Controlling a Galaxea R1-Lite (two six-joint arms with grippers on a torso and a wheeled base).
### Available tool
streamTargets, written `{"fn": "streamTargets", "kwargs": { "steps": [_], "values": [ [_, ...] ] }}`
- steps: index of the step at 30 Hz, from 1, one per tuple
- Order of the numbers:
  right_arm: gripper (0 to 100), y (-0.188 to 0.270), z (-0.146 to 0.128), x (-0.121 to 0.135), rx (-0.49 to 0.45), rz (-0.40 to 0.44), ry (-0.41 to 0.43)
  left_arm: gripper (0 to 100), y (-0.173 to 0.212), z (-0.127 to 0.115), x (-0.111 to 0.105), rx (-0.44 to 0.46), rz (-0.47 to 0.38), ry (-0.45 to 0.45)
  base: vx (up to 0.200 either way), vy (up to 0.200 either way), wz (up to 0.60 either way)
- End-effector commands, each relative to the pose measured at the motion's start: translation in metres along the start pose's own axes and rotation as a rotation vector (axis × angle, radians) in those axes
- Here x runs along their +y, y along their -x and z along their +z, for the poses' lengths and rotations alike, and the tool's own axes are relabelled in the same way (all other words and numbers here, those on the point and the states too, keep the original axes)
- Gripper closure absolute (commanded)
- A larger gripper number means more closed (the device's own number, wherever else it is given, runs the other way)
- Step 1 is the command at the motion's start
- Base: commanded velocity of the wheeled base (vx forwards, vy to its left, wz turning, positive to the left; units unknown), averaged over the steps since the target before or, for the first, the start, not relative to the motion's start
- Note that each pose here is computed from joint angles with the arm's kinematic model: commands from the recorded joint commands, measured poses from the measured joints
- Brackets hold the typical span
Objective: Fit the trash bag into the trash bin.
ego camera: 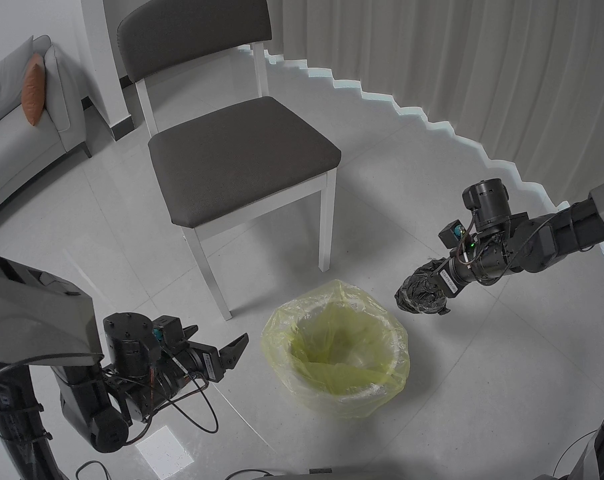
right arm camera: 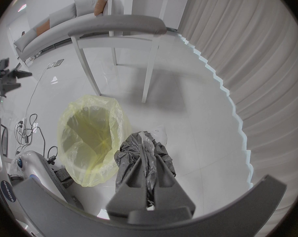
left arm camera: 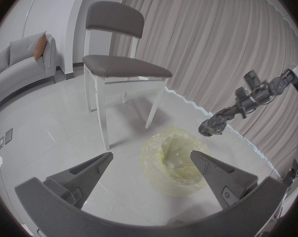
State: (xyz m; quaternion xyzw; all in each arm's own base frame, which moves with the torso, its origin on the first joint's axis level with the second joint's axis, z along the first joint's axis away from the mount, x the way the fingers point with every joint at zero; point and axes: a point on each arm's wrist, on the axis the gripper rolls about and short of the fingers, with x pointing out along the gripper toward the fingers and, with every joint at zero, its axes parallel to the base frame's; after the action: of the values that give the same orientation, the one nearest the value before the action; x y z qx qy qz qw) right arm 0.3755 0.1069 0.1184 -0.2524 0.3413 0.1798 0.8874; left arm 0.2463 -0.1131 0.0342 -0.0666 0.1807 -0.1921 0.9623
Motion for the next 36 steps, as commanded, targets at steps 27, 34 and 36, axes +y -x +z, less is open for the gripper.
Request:
{"fn": "streamTargets", "kwargs": {
  "steps": [27,34,36],
  "values": [
    [100,-0.016,0.008,0.121,0.028,0.212,0.191,0,0.024,0.002,-0.002,0.0,-0.006,0.015,0.0,0.0,0.0],
    [100,-0.033,0.005,0.133,0.051,0.229,0.203,0,0.026,0.0,-0.004,0.01,-0.015,0.011,0.0,0.0,0.0],
    [100,-0.033,0.005,0.134,0.054,0.232,0.209,0,0.025,0.001,-0.004,0.008,-0.015,0.011,0.0,0.0,0.0]
  ]
}}
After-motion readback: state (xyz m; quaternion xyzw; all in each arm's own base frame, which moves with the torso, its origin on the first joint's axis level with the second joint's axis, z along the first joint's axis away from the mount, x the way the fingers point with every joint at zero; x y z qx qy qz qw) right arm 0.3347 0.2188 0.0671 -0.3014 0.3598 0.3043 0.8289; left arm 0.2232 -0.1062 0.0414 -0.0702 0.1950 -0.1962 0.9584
